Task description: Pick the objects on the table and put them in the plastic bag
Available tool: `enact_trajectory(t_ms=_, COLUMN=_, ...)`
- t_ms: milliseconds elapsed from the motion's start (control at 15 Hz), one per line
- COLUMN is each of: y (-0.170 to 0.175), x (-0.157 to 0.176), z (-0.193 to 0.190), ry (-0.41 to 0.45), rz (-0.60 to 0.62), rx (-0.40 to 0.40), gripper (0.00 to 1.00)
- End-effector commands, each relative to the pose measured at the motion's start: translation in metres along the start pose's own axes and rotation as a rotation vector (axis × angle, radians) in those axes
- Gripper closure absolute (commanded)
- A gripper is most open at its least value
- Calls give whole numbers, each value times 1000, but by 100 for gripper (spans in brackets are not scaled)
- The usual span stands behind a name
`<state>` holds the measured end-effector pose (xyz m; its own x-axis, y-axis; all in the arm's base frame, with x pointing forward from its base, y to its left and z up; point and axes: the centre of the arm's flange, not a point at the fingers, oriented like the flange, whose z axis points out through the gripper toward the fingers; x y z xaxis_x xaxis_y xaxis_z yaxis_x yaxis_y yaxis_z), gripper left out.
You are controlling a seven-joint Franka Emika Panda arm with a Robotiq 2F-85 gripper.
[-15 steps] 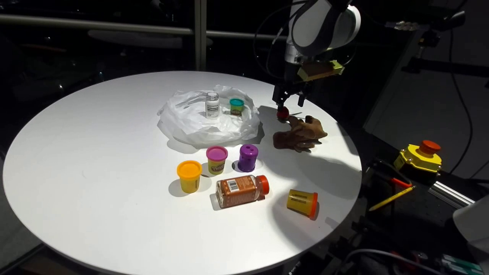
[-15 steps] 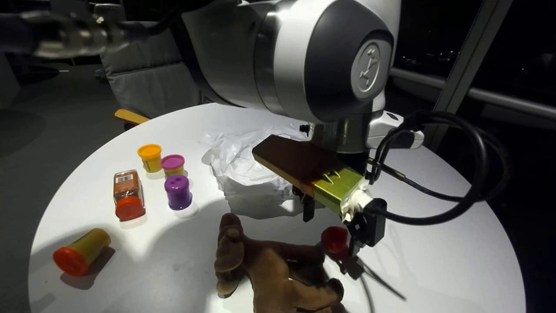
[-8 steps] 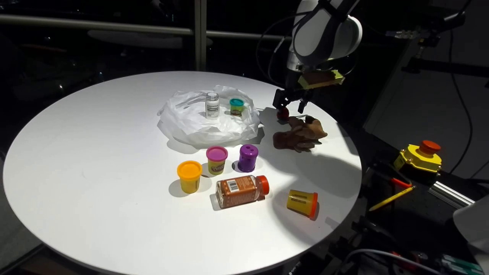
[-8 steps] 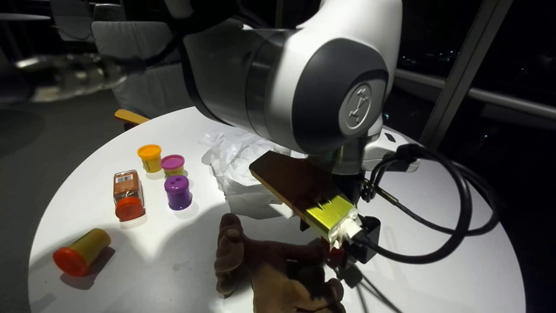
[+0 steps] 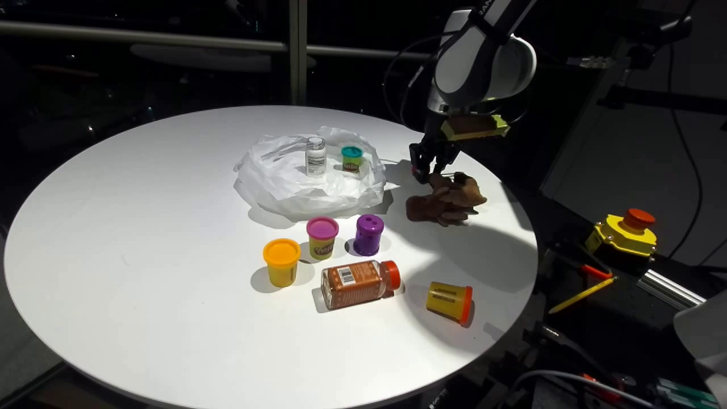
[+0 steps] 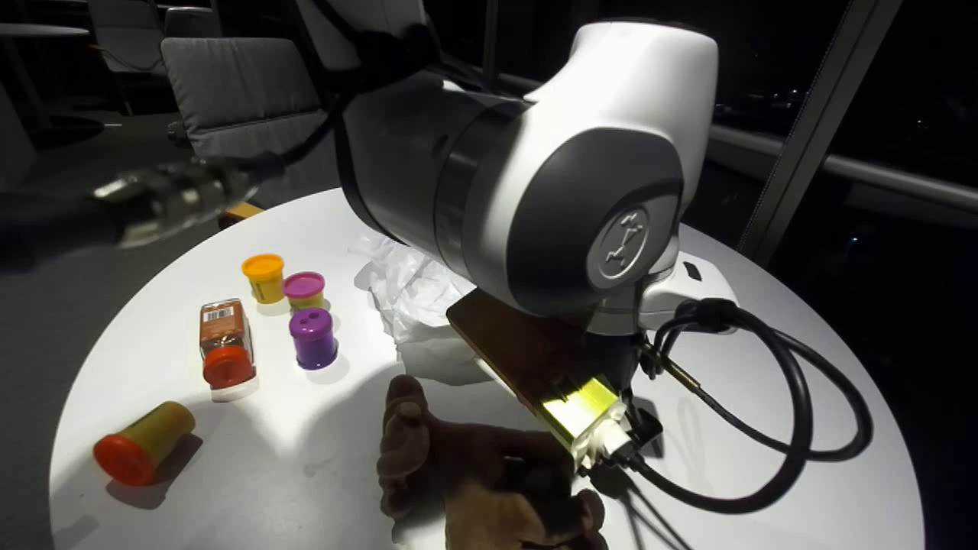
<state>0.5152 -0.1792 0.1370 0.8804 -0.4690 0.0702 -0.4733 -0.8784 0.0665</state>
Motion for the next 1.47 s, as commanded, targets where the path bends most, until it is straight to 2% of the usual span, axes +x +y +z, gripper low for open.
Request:
enact_trajectory(t_ms=0, y=4, x=8, z=-5, ry=74, rz=9, rx=2, gripper=84)
enact_trajectory(t_ms=67, y=4, x=9, z=-6, ry=83, rz=6, rx=2, gripper=45)
enact_trajectory(t_ms=133, y=5, x=9, z=-6, ry=91, rz=2, rx=2, gripper=50)
enact_trajectory(t_ms=200, y=4, x=9, z=-6, ry=99, rz=2, rx=0, gripper=50)
enact_trajectory(t_ms=333, y=3, x=9, z=-3, ry=113, rz=-3, rx=-13, gripper=38)
enact_trajectory(t_ms=667, y=0, x=14, z=7, ry=147, rz=-3, rx=-39, gripper=1)
enact_trajectory(t_ms=1000, y=-5, x=29, z=22, ry=237, rz=13, rx=-51, gripper=0)
enact_trajectory(t_ms=1133, y=-6, x=30, z=26, ry=224, rz=10, rx=-57, gripper=25)
enact_trajectory(t_ms=1200, y=-7, x=31, z=26, ry=218, rz=7, rx=-60, gripper=26)
enact_trajectory(t_ms=1400, y=-6, x=32, z=17, ry=198, rz=3, rx=-67, gripper=50)
